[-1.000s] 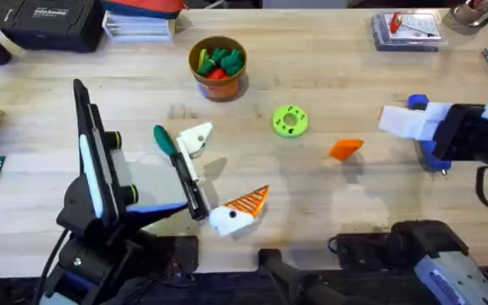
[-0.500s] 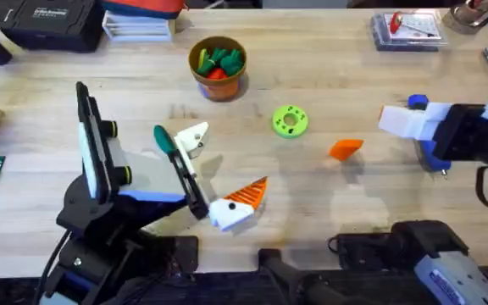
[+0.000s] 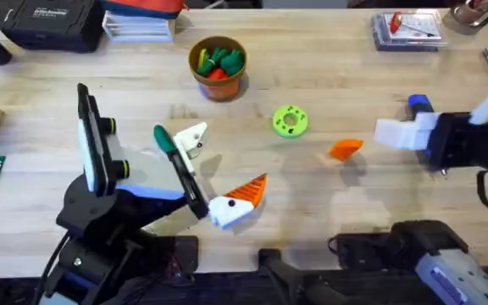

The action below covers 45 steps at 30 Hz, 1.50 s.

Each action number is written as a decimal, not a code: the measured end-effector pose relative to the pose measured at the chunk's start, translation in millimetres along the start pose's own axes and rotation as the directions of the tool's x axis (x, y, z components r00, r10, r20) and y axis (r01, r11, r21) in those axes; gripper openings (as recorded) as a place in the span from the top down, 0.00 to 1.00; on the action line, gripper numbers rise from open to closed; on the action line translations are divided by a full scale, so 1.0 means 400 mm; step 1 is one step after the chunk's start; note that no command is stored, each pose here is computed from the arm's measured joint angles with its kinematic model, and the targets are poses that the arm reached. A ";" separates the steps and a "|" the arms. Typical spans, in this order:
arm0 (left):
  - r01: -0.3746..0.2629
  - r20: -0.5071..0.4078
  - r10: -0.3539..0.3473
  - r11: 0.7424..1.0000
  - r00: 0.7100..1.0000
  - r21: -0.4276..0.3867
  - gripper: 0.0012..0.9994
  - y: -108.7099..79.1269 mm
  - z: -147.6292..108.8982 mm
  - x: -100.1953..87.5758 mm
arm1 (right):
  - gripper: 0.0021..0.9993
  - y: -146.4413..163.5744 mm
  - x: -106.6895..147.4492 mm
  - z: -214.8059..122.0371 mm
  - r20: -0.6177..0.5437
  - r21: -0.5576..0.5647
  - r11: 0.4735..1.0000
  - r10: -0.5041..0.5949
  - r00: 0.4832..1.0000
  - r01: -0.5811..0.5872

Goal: Pick up the gripper from the table and insert it into the empty holder that is missing its gripper. Then pick up a screw, insert it into the mounting hole, and use the screwdriver to tighten it. Finally, clean up the table by picking up the vegetable and placing it into the bucket.

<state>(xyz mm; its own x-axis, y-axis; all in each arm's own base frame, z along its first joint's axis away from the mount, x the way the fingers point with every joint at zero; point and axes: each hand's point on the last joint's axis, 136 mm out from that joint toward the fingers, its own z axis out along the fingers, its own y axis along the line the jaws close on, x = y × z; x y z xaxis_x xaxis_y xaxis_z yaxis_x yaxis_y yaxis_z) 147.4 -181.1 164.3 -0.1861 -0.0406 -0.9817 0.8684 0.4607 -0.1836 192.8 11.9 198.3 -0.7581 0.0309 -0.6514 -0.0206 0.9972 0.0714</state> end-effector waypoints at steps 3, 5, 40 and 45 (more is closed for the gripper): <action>0.000 0.001 0.000 1.000 1.000 -0.003 0.01 0.001 0.000 0.000 | 0.01 0.019 0.023 0.010 -0.109 -0.051 0.997 -0.067 0.992 0.062; 0.000 0.001 0.000 1.000 1.000 -0.004 0.01 0.002 0.000 -0.001 | 0.01 0.039 0.027 0.016 -0.155 -0.104 0.988 -0.133 0.979 0.117; 0.000 0.001 0.000 1.000 1.000 -0.004 0.01 0.002 0.000 0.000 | 0.05 0.088 0.151 0.216 -0.406 -0.476 0.662 -0.749 0.523 0.579; 0.000 0.001 0.000 1.000 1.000 -0.004 0.01 0.002 0.000 -0.001 | 0.34 0.085 0.142 0.227 -0.401 -0.464 0.659 -0.752 0.524 0.592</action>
<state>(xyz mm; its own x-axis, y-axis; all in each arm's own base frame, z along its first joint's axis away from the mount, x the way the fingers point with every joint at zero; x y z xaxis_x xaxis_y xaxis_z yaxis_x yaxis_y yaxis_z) 148.0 -180.7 164.4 -0.1855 -0.0416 -0.9818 0.8665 0.4643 -0.1834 208.3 53.9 95.0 -0.6428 -0.7605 -0.0918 -0.7644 0.6447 0.0117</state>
